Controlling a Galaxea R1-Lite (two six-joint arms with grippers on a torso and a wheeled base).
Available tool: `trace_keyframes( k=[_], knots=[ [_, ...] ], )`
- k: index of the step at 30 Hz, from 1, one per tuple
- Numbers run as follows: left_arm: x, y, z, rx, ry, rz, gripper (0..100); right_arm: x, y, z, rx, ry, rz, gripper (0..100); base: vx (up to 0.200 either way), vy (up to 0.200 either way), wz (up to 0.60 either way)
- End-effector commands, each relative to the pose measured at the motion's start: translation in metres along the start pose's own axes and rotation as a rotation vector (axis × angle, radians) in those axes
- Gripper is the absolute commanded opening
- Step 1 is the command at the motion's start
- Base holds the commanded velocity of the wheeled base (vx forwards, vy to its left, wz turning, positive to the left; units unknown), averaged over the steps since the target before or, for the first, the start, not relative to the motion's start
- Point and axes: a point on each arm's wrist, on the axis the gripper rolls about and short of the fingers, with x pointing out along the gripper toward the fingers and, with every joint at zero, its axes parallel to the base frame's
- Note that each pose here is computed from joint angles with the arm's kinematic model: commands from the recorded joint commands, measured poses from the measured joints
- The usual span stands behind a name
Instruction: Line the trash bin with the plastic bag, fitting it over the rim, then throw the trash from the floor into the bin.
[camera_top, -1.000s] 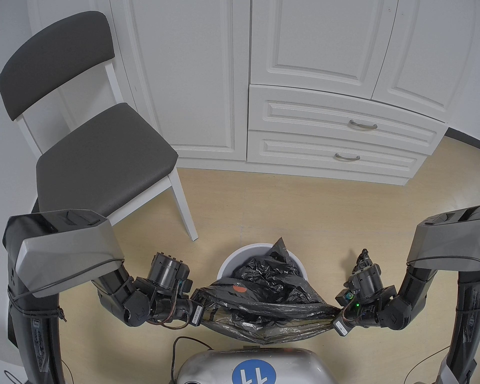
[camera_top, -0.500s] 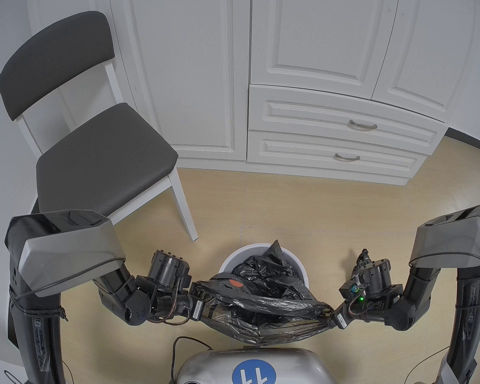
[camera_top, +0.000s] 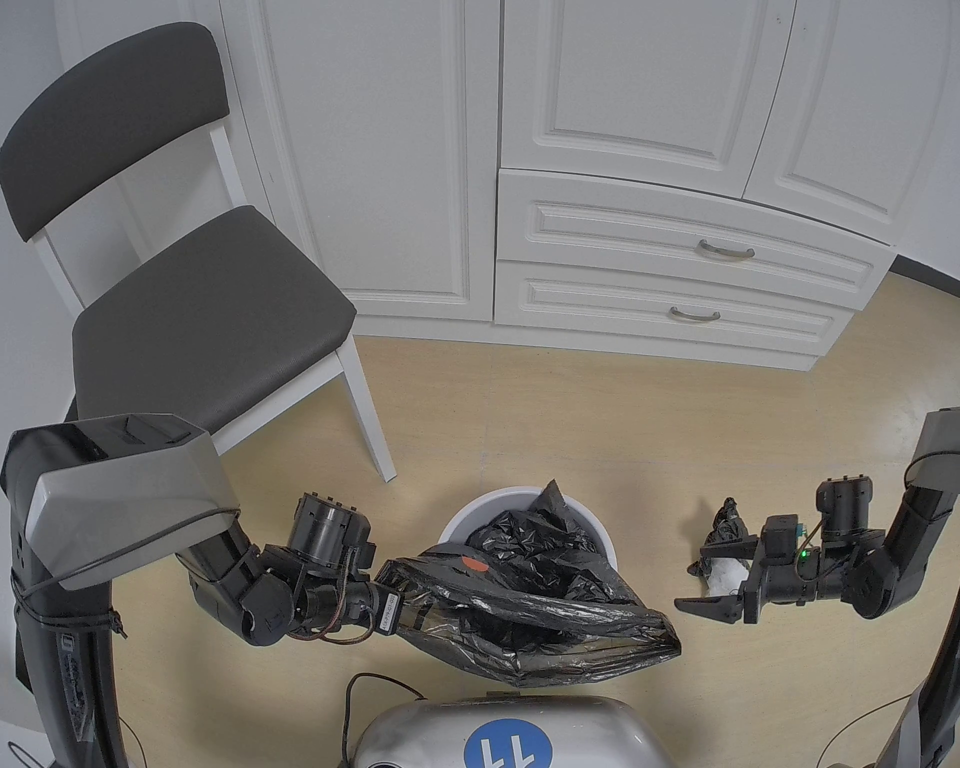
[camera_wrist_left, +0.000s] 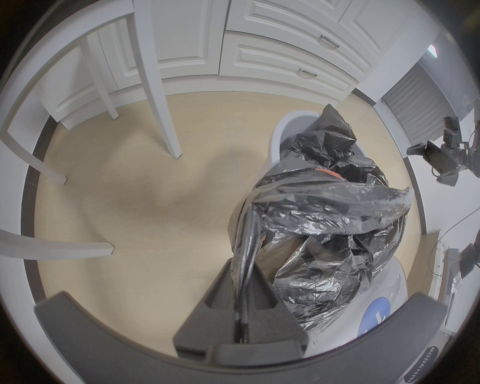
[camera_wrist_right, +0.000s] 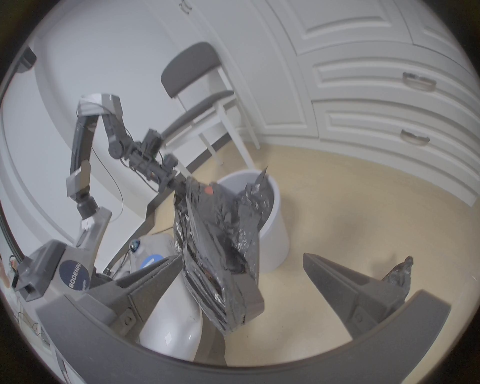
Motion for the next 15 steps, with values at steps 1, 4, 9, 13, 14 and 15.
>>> trace_keyframes(
  k=[1, 4, 9, 13, 14, 15],
  knots=[
    [-0.004, 0.0, 0.002, -0.001, -0.01, 0.0, 0, -0.009, 0.011, 0.032, -0.043, -0.064, -0.034, 100, 0.0, 0.0, 0.0],
    [-0.008, 0.0, 0.002, 0.002, -0.012, -0.001, 0, 0.016, 0.031, 0.063, 0.016, -0.071, -0.139, 100, 0.0, 0.0, 0.0],
    [-0.013, -0.002, 0.004, 0.005, -0.022, -0.005, 0, 0.092, 0.036, 0.116, 0.069, -0.131, -0.512, 100, 0.0, 0.0, 0.0],
    [-0.014, -0.004, 0.003, 0.009, -0.022, -0.008, 0, 0.128, 0.032, 0.133, 0.059, -0.045, -0.672, 100, 0.0, 0.0, 0.0],
    [-0.015, -0.004, 0.003, 0.009, -0.026, -0.009, 0, 0.142, 0.031, 0.138, 0.056, -0.002, -0.702, 100, 0.0, 0.0, 0.0],
    [-0.015, -0.004, 0.003, 0.009, -0.032, -0.009, 0, 0.151, 0.03, 0.14, 0.054, 0.025, -0.718, 100, 0.0, 0.0, 0.0]
  ],
)
